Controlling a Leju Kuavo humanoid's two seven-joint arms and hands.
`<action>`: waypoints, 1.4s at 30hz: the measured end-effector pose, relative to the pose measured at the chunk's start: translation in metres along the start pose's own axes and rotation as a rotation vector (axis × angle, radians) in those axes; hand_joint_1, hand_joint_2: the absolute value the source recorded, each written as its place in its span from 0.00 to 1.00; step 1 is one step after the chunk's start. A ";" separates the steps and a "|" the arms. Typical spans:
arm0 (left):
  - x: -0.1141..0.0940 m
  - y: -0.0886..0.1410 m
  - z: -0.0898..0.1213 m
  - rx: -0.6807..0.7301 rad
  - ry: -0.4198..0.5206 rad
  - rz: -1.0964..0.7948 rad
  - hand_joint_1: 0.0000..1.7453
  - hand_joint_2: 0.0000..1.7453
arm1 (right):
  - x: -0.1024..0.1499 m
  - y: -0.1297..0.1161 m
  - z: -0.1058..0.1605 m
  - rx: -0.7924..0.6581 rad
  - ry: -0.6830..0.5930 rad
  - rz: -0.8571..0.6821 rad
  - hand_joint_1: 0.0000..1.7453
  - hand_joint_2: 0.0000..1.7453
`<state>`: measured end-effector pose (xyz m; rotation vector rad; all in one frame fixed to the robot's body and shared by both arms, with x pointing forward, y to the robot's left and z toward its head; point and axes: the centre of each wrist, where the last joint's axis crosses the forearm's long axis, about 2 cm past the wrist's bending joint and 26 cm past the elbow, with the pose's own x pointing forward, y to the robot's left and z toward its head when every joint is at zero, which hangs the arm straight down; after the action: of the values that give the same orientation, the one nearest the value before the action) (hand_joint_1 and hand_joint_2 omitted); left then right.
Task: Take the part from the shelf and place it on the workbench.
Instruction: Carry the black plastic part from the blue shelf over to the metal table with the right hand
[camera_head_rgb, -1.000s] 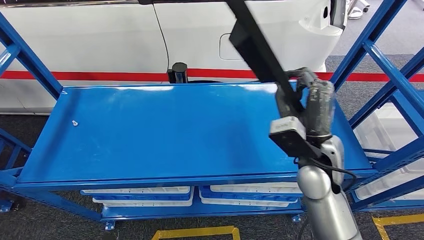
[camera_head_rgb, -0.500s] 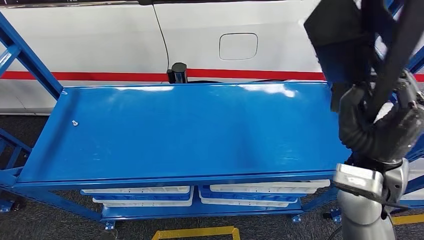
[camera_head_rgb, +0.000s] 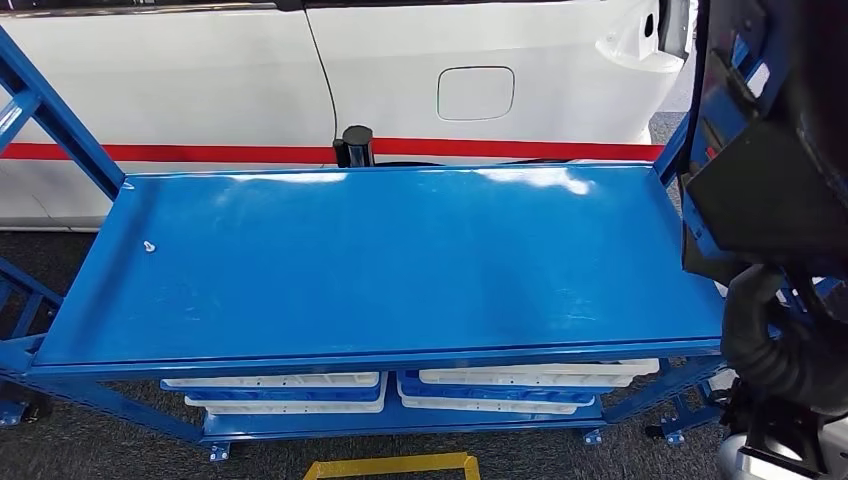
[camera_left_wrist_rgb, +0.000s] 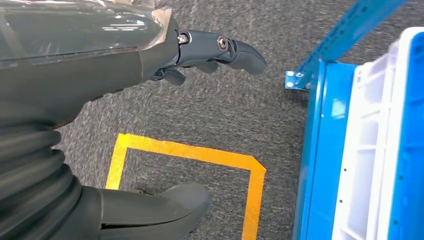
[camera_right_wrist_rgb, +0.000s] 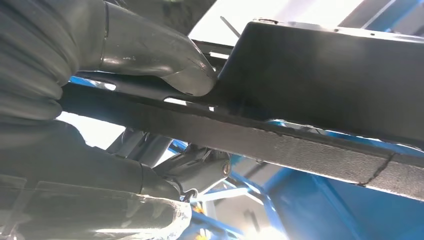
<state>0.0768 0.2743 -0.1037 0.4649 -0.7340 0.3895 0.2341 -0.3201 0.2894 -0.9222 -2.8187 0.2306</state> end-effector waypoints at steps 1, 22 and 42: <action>-0.001 0.001 0.001 0.005 0.005 0.004 0.00 1.00 | 0.002 -0.001 0.005 0.006 0.011 -0.006 1.00 1.00; -0.014 0.011 0.006 0.042 0.089 -0.007 0.00 1.00 | 0.018 0.003 0.049 0.162 0.276 -0.123 1.00 1.00; -0.015 0.013 0.006 0.012 0.099 -0.026 0.00 1.00 | -0.061 0.016 0.034 0.346 0.427 0.120 1.00 1.00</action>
<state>0.0569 0.2796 -0.1074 0.4622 -0.6294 0.3901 0.2849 -0.3473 0.2463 -0.9290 -2.2473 0.4587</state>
